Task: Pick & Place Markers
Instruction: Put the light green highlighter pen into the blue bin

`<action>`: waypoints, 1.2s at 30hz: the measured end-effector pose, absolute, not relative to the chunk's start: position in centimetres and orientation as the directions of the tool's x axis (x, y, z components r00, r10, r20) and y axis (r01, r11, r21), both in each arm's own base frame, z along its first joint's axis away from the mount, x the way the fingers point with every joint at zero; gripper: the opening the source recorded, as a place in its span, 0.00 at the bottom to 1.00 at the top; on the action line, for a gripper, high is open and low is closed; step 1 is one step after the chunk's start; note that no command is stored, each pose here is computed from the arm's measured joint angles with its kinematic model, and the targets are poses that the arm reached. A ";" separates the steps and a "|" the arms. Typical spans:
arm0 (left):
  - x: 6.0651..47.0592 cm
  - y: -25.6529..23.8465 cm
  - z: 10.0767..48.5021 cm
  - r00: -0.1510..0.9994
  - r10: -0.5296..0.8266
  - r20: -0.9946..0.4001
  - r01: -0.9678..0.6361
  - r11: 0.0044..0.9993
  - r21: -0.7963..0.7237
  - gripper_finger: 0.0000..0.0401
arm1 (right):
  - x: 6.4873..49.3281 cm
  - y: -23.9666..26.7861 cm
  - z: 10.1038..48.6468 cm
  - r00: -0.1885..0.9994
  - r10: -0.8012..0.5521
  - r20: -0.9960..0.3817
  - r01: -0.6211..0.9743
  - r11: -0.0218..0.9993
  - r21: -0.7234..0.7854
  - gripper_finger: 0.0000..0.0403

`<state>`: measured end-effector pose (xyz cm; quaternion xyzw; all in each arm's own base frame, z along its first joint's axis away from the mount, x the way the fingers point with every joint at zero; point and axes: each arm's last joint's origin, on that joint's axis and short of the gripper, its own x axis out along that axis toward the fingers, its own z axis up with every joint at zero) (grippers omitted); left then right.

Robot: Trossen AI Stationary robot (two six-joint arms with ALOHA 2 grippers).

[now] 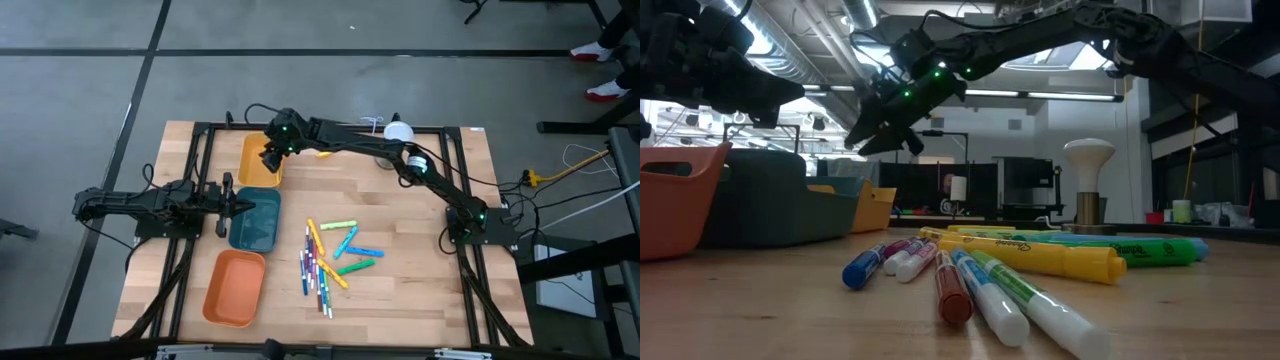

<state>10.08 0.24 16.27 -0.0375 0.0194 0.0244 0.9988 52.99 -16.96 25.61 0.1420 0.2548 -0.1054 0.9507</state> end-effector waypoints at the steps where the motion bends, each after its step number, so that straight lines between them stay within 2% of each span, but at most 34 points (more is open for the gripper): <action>1: 10.1 0.2 16.3 0.998 0.047 -0.041 -0.050 0.996 -0.074 0.03 | 52.9 -16.9 25.6 0.845 -0.123 -0.520 0.266 0.941 0.209 0.47; 8: 10.1 0.2 16.3 0.998 0.047 -0.040 -0.050 0.996 -0.074 0.03 | 51.2 -16.3 26.6 0.770 -0.068 -0.635 0.253 0.946 0.205 0.47; 16: 10.1 0.2 16.3 0.998 0.047 -0.040 -0.049 0.996 -0.074 0.02 | 48.5 -15.0 27.0 0.610 0.105 -0.786 0.218 0.931 0.294 0.47; 22: 10.1 0.2 16.3 0.998 0.047 -0.040 -0.050 0.996 -0.074 0.03 | 47.3 -13.3 26.8 0.494 0.230 -0.839 0.204 0.907 0.369 0.47; 28: 10.1 0.2 16.3 0.998 0.047 -0.040 -0.050 0.996 -0.074 0.03 | 46.3 -10.1 26.4 0.333 0.378 -0.864 0.194 0.869 0.455 0.47; 33: 10.1 0.2 16.3 0.998 0.047 -0.040 -0.050 0.996 -0.074 0.02 | 45.4 -6.5 26.1 0.158 0.428 -0.890 0.178 0.874 0.452 0.47; 36: 10.1 0.2 16.3 0.998 0.047 -0.040 -0.050 0.996 -0.074 0.03 | 45.2 -4.2 26.1 0.099 0.438 -0.893 0.135 0.883 0.449 0.47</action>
